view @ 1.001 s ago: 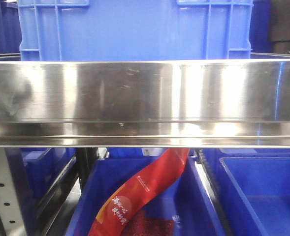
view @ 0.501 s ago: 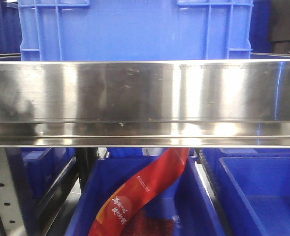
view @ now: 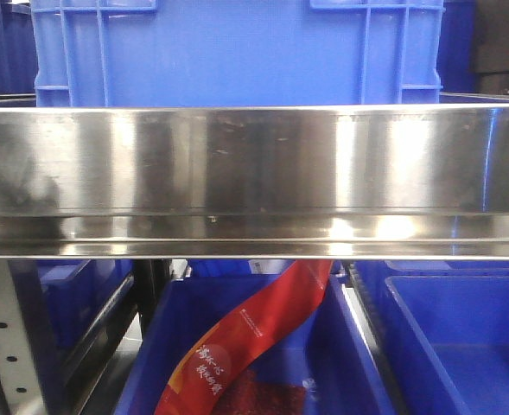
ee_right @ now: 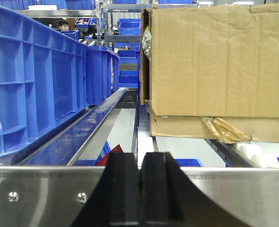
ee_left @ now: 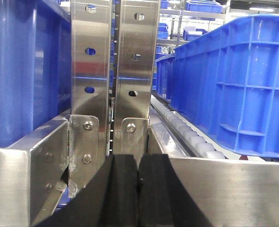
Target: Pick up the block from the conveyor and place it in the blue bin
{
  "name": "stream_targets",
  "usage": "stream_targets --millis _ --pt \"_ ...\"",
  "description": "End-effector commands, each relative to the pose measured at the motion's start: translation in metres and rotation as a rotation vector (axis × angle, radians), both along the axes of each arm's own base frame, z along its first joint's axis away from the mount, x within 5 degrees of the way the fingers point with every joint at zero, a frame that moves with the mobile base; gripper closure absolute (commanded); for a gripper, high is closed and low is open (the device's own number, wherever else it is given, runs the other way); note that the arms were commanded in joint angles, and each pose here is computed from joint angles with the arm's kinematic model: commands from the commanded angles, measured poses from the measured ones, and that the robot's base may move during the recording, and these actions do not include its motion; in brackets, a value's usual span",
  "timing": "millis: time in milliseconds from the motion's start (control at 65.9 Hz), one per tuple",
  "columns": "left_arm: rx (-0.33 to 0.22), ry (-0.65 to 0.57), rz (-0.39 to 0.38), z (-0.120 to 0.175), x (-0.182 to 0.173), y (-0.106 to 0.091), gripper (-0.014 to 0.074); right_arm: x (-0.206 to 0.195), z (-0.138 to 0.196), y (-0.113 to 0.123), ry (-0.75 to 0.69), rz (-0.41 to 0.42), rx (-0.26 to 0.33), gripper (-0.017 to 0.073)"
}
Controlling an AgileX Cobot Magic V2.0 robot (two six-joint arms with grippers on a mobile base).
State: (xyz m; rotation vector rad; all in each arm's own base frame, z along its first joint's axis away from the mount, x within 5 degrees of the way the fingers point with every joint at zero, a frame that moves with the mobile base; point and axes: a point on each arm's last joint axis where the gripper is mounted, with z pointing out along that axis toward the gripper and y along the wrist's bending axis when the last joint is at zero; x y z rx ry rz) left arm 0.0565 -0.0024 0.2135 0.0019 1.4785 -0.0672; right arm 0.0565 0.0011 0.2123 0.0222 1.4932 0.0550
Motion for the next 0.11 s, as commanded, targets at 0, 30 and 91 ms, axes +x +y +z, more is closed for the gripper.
stream_targets --millis 0,30,91 --pt "-0.005 -0.029 -0.001 0.0028 -0.0007 0.0000 0.0704 -0.0005 0.0023 -0.0003 -0.025 -0.005 -0.004 0.0720" --pt "-0.005 -0.029 -0.001 0.0028 -0.0007 0.0000 0.0704 -0.0005 0.0023 -0.0003 -0.025 -0.005 -0.004 0.0720" --pt "-0.005 -0.029 -0.001 0.0028 -0.0007 0.0000 0.0704 -0.0005 0.0023 -0.0003 -0.025 -0.005 -0.004 0.0720"
